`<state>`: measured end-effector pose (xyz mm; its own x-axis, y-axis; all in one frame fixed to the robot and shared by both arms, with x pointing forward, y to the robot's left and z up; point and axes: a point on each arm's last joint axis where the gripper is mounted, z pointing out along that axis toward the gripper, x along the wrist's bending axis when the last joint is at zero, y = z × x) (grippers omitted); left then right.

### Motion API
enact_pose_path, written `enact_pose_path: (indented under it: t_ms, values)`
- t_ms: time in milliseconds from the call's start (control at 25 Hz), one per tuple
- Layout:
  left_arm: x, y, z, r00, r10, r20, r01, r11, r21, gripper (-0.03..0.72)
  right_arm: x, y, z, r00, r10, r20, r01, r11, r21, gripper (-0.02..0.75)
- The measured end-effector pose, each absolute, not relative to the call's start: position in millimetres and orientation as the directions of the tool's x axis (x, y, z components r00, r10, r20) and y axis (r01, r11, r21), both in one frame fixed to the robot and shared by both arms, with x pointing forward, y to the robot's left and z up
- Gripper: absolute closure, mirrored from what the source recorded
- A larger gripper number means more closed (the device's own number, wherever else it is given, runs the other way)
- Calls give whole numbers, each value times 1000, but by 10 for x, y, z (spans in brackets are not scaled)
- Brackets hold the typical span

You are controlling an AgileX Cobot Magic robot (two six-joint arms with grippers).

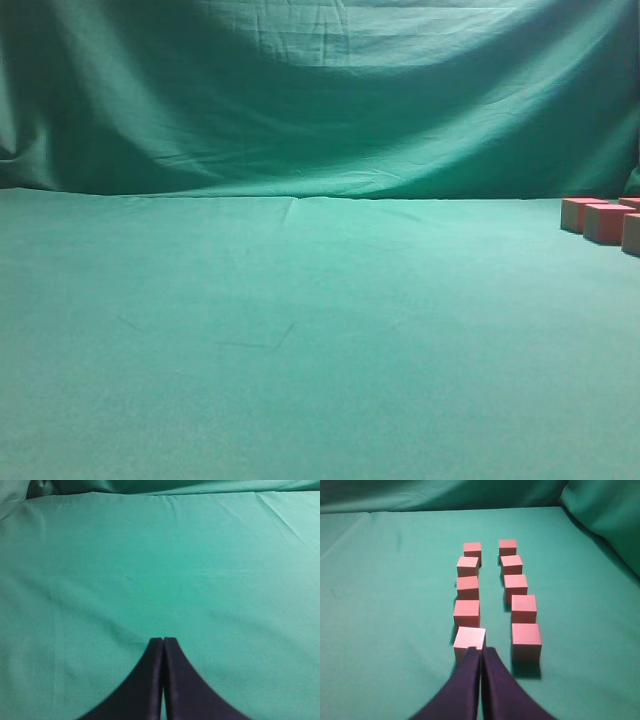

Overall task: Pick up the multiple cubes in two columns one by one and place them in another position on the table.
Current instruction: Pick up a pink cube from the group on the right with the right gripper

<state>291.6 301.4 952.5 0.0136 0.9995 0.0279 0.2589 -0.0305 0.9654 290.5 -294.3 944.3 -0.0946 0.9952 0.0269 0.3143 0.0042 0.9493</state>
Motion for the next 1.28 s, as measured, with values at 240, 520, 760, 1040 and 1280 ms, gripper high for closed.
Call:
enact_pose_path:
  t_ms: [240,520,760,1040,1280]
  values:
    - [2916,3014,9525,14,1000,28,259,-31,965,688,2905,-2943,9443,-95,995,27,314,4,949,738]
    - [2916,3014,9525,14,1000,28,259,-31,965,688,2905,-2943,9443,-95,995,27,314,4,949,738]
    - [2916,3014,9525,14,1000,28,259,-31,965,688,2905,-2943,9443,-95,995,27,314,4,949,738]
    - [2916,3014,9525,14,1000,28,259,-31,965,688,2905,-2943,9443,-95,995,27,314,4,949,738]
    - [2916,3014,9525,14,1000,28,259,-31,965,688,2905,-2943,9443,-95,995,27,314,4,949,738]
